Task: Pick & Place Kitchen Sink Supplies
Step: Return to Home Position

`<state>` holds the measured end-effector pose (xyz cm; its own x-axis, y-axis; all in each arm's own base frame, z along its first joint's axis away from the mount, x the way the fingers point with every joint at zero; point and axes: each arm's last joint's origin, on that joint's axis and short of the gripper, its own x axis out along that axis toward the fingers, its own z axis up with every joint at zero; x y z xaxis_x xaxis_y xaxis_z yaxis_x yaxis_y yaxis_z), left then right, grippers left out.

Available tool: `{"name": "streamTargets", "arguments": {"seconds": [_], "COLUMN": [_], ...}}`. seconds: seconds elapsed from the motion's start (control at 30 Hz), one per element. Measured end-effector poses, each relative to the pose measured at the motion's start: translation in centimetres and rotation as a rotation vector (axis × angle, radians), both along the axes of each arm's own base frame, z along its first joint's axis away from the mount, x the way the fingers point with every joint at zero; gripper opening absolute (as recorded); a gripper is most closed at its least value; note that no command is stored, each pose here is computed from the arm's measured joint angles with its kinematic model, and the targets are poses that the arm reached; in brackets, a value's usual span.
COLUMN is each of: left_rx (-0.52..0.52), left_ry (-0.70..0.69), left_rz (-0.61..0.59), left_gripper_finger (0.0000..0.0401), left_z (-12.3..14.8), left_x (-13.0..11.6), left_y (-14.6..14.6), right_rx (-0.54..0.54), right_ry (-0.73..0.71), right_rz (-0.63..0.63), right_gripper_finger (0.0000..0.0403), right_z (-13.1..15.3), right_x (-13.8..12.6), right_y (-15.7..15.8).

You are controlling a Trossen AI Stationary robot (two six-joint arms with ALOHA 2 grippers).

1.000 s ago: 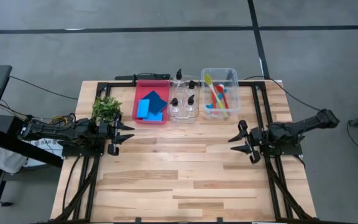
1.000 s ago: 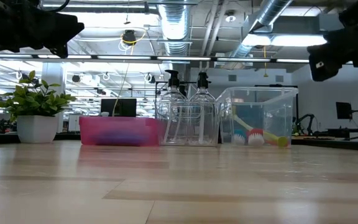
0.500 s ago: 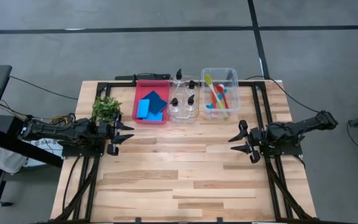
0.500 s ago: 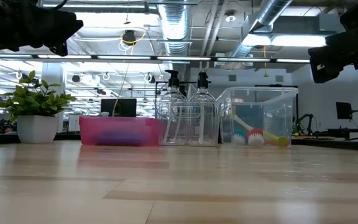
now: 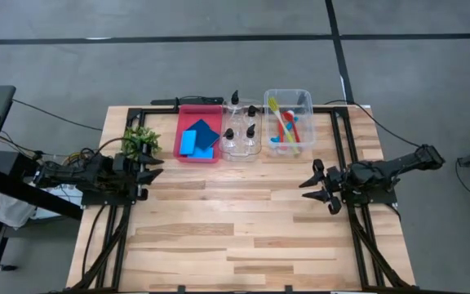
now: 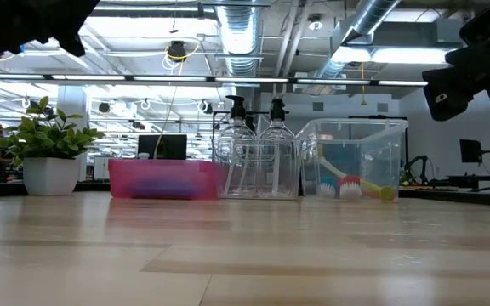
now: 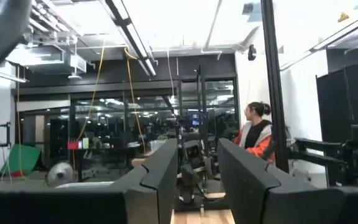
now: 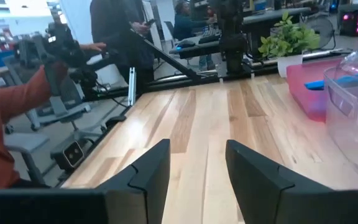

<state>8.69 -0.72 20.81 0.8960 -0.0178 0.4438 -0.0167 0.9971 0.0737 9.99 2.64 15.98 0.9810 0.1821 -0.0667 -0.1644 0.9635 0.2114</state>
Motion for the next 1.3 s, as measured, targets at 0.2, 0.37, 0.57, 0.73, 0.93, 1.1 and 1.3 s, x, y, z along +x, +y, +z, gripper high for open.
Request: {"name": "streamTargets", "arguments": {"seconds": [0.2,0.37,0.57,0.73,0.93,1.1,1.3], "left_rx": [-0.001,-0.001,0.0,0.002,0.006,0.011,0.017], "left_ry": [-0.003,-0.003,-0.001,0.018,0.059,0.101,0.156], "left_rz": [0.001,-0.001,-0.001,-0.001,-0.001,-0.001,-0.001], "left_gripper_finger": [0.0118,0.0118,0.0118,0.0118,0.0118,0.0118,0.0118], "left_z": [0.0,0.0,0.0,-0.1,-0.4,-0.7,-1.2], "left_x": [0.0,0.0,0.0,0.2,0.6,1.0,1.6], "left_y": [0.0,0.0,0.0,0.0,-0.1,-0.1,-0.2], "right_rx": [0.006,0.01,0.012,0.012,0.012,0.012,0.012], "right_ry": [0.013,0.017,0.019,0.019,0.019,0.019,0.019], "right_rz": [-0.001,-0.002,-0.002,-0.002,-0.002,-0.002,-0.002], "right_gripper_finger": [0.0148,0.0152,0.0152,0.0148,0.0151,0.0153,0.0148], "right_z": [-0.1,-0.1,-0.1,-0.1,-0.1,-0.1,-0.1], "right_x": [0.1,0.1,0.1,0.1,0.1,0.1,0.1], "right_y": [0.0,0.0,0.0,0.0,0.0,0.0,0.0]}}
